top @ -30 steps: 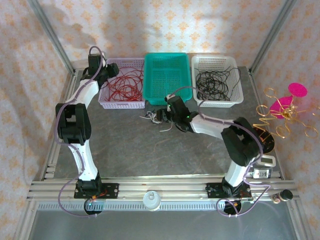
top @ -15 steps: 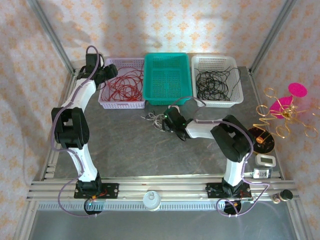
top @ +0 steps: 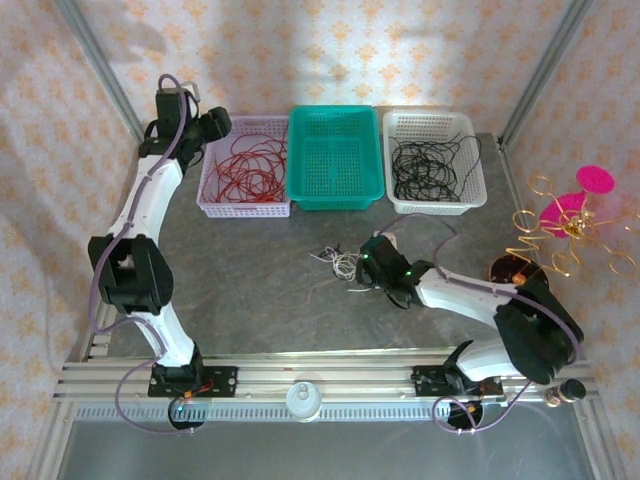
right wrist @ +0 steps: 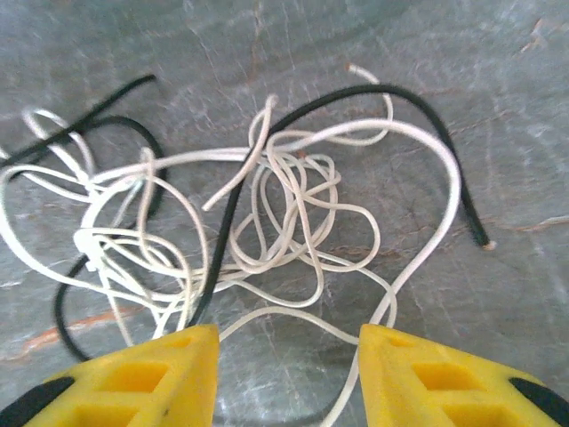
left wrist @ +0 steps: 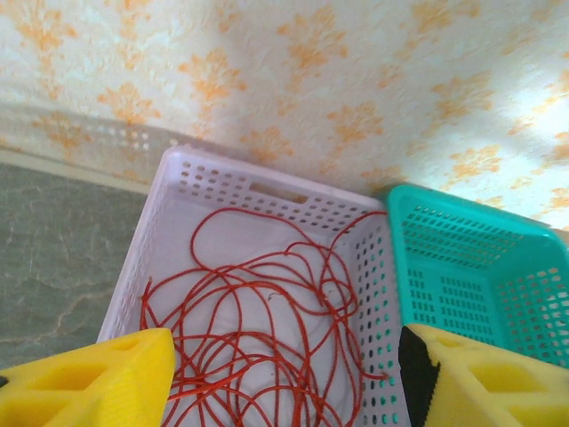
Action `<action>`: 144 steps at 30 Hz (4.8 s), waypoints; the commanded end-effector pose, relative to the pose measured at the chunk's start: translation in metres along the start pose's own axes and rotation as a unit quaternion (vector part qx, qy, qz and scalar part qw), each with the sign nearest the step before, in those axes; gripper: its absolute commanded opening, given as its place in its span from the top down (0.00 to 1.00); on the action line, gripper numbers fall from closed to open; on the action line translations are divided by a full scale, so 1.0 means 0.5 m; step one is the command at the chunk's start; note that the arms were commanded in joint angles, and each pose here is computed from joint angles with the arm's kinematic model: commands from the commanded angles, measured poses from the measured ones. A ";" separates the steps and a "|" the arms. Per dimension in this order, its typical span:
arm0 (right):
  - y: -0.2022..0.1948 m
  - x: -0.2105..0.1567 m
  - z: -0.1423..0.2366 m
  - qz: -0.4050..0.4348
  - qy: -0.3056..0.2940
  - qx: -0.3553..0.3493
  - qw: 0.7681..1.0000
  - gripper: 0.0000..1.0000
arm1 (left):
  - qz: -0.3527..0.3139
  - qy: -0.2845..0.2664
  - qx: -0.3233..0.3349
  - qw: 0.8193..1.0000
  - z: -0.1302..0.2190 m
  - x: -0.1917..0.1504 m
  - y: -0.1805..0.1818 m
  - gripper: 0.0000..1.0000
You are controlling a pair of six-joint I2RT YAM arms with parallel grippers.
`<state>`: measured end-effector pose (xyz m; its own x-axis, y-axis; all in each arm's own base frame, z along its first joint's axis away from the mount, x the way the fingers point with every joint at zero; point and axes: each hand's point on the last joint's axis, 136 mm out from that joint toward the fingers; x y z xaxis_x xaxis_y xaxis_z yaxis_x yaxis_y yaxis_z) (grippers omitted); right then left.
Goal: Untangle the cables
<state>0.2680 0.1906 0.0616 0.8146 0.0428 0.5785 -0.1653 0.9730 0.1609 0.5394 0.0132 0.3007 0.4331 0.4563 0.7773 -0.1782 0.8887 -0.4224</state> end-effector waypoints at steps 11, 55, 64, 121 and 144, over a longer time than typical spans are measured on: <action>0.135 0.130 -0.016 -0.002 -0.023 0.092 0.995 0.53 | -0.042 0.016 -0.013 0.999 0.078 -0.001 -0.026 0.29; -0.122 0.001 -0.021 -0.191 0.131 -0.027 0.972 0.79 | -0.164 0.225 -0.372 0.886 0.251 -0.636 -0.390 0.49; -0.108 -0.025 -0.071 -0.192 0.148 -0.056 0.968 0.73 | -0.163 0.225 -0.368 0.887 0.253 -0.635 -0.388 0.49; -0.092 -0.023 0.057 -0.088 0.107 -0.097 0.986 1.00 | -0.203 0.234 -0.411 0.857 0.268 -0.663 -0.429 0.49; 0.169 0.264 0.438 0.175 -0.085 0.239 0.951 1.00 | -0.214 0.158 -0.574 0.775 0.407 -0.509 -0.496 0.34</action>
<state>0.2508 0.2190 0.2986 0.6317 0.2455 0.7353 -0.5901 0.7674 0.2508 0.3066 -0.3026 0.2882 0.5218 -0.0287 0.8526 0.8071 0.3403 -0.4825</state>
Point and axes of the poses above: each hand's point on the last joint's axis, 136 mm out from that joint toward the fingers, its own z axis back along the fingers, its own y axis along the line the jaws close on, x = y × z, and after that the axes turned 6 degrees about z, right-handed
